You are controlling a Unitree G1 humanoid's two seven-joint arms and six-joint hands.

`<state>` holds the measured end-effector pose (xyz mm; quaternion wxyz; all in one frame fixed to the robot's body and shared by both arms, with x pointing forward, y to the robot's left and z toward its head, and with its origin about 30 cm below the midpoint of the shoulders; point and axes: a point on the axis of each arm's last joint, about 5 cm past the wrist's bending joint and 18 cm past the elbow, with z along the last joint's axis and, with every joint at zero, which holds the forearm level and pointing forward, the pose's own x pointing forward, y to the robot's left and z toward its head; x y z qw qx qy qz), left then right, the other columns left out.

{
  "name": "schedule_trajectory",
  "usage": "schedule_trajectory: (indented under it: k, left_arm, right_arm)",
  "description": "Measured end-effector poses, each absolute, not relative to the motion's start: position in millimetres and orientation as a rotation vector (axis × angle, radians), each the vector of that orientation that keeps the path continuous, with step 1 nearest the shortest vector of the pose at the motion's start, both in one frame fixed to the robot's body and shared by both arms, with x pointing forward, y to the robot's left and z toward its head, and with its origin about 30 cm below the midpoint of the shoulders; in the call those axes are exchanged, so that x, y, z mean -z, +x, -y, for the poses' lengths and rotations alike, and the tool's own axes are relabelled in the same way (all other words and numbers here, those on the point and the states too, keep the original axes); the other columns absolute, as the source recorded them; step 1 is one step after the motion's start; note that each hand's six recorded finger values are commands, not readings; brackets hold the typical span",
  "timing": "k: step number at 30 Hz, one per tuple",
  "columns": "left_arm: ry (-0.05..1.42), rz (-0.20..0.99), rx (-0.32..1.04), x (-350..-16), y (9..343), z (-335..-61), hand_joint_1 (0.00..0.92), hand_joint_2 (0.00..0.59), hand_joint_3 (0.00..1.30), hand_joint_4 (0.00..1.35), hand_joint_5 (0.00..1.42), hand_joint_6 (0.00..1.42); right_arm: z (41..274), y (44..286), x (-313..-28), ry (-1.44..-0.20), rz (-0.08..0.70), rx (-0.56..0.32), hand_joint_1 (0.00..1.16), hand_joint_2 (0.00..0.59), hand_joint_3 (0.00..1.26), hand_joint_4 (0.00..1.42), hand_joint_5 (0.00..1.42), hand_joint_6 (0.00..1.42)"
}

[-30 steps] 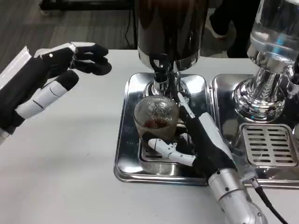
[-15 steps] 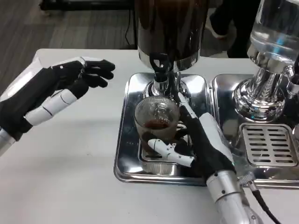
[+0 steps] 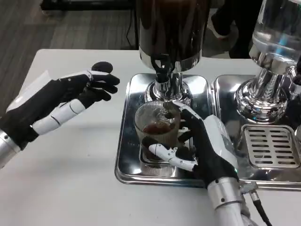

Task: Grasp the cup under the faucet to collect the drink, then remove the cup.

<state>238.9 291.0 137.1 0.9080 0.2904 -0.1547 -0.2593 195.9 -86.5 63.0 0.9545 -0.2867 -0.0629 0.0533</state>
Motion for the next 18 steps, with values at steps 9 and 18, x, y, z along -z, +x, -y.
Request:
schedule_trajectory:
  k: [9,18]
  left_arm:
    - [0.599,0.287,0.540,-132,238,-291,0.000,0.163,0.33,0.35,0.38,0.39]
    - [0.609,0.256,0.585,-124,240,-284,0.000,0.166,0.32,0.33,0.36,0.40]
  right_arm:
    - [87,191,-59,-0.580,0.153,-0.050,0.63,0.199,0.38,0.41,0.56,0.70]
    - [88,189,-57,-0.572,0.170,-0.008,0.65,0.209,0.42,0.47,0.63,0.76]
